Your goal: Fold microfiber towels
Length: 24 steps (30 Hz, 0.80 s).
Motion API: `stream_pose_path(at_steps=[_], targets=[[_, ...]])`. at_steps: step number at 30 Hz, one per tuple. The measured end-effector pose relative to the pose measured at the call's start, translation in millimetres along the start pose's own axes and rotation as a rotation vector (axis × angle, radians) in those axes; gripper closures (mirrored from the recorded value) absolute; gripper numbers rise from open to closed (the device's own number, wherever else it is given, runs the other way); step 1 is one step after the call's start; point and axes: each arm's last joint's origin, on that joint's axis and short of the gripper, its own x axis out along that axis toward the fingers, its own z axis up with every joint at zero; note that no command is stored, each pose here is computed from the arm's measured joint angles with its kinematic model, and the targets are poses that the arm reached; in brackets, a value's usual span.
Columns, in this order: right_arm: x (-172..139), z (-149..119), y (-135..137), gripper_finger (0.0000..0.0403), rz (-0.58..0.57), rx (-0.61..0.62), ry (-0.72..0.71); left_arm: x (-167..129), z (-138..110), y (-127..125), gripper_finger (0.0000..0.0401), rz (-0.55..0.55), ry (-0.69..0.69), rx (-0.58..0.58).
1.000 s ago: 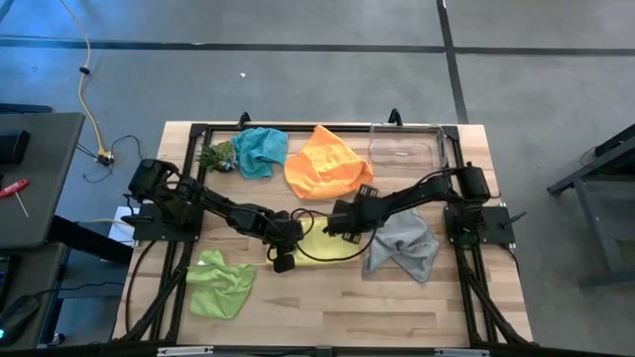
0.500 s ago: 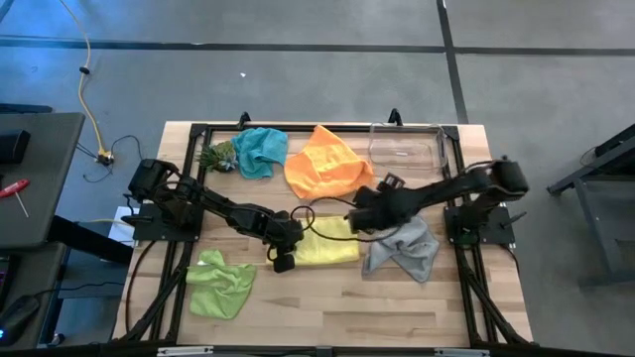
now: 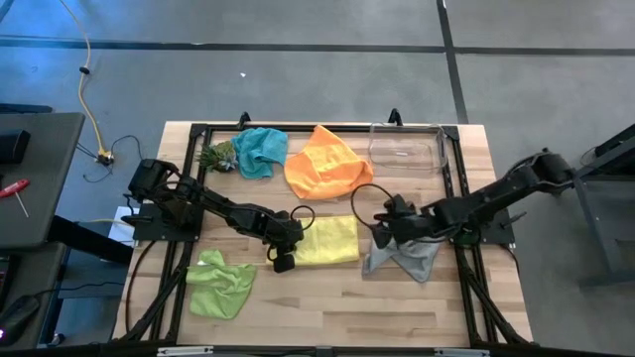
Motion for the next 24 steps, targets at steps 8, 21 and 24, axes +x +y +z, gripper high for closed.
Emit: stream_pose_path(at_steps=[8, 21, 24], targets=[[11.1, 0.3, -0.1, 0.0169, 0.137, 0.129, 0.056, 0.0, 0.0, 0.0, 0.0401, 0.0, 0.0, 0.0], [35.3, 5.4, 6.5, 0.0169, 0.11, 0.242, 0.184, 0.0, 0.0, 0.0, 0.0401, 0.0, 0.0, -0.003], [40.9, 6.1, 12.2, 0.0169, 0.104, 0.211, 0.188, 0.0, 0.0, 0.0, 0.0401, -0.001, 0.0, -0.003]])
